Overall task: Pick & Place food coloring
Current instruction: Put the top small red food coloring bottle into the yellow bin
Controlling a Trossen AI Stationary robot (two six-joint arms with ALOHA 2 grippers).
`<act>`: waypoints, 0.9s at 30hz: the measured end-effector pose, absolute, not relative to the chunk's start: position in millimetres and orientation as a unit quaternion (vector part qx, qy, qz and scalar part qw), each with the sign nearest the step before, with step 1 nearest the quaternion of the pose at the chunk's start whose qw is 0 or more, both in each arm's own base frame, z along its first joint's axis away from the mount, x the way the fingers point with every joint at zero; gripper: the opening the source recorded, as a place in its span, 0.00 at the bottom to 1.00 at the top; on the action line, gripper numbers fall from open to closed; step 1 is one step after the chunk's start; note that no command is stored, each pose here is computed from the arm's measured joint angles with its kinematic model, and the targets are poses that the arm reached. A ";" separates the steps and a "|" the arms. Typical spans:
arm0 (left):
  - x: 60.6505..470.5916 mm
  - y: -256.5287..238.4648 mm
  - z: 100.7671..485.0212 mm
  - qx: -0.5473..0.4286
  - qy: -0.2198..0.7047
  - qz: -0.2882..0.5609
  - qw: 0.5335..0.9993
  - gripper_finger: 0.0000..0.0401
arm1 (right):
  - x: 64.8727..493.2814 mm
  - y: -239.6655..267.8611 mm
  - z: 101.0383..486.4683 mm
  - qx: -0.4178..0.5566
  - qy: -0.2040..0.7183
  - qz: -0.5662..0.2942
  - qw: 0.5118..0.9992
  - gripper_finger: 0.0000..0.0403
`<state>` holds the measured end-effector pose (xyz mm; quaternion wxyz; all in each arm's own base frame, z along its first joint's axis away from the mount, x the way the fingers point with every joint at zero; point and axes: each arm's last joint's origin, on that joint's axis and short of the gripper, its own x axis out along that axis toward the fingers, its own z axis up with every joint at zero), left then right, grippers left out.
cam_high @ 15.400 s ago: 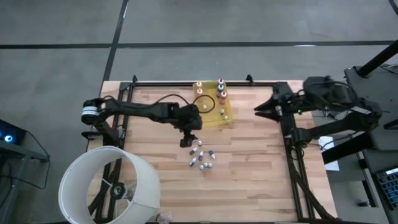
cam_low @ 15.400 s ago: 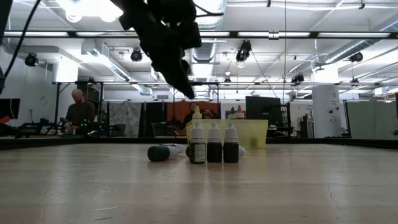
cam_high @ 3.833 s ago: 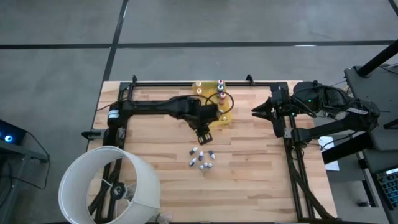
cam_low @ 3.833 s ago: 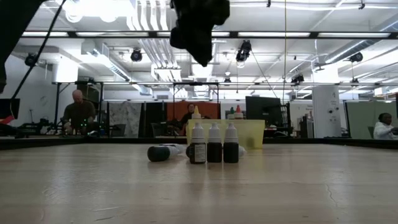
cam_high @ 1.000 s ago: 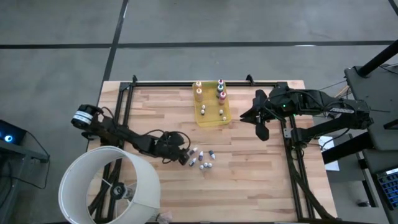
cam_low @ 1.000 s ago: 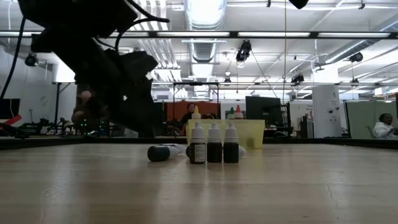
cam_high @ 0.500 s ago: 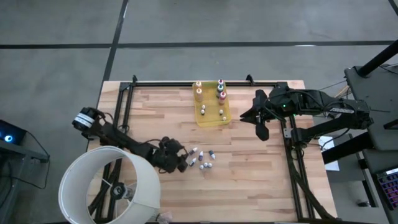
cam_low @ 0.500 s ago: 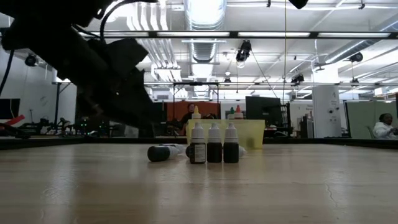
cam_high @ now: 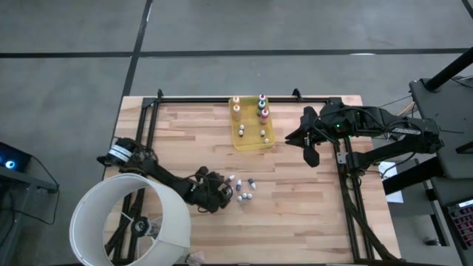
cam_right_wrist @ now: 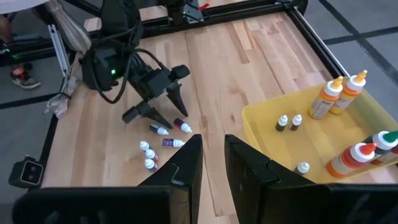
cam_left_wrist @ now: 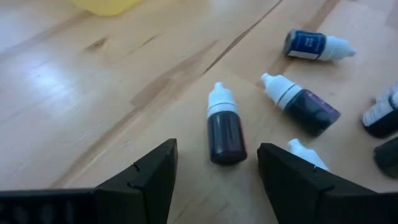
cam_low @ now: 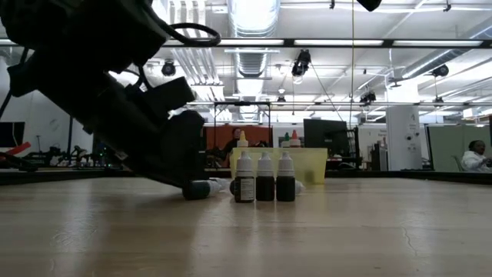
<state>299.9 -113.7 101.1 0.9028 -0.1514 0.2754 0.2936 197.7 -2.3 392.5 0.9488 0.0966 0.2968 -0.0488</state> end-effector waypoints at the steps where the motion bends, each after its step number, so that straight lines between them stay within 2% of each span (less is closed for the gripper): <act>1: 300.8 -114.0 99.8 -0.152 0.273 0.298 0.902 0.50 | 197.7 -2.2 392.6 0.097 0.297 -0.049 0.949 0.15; 16: 306.5 -99.8 98.5 -0.154 0.271 0.319 0.895 0.48 | 197.8 -2.2 392.6 0.097 0.296 -0.049 0.949 0.15; 27: 307.3 -99.1 98.4 -0.154 0.281 0.308 0.896 0.27 | 197.8 -2.2 392.6 0.095 0.296 -0.048 0.949 0.15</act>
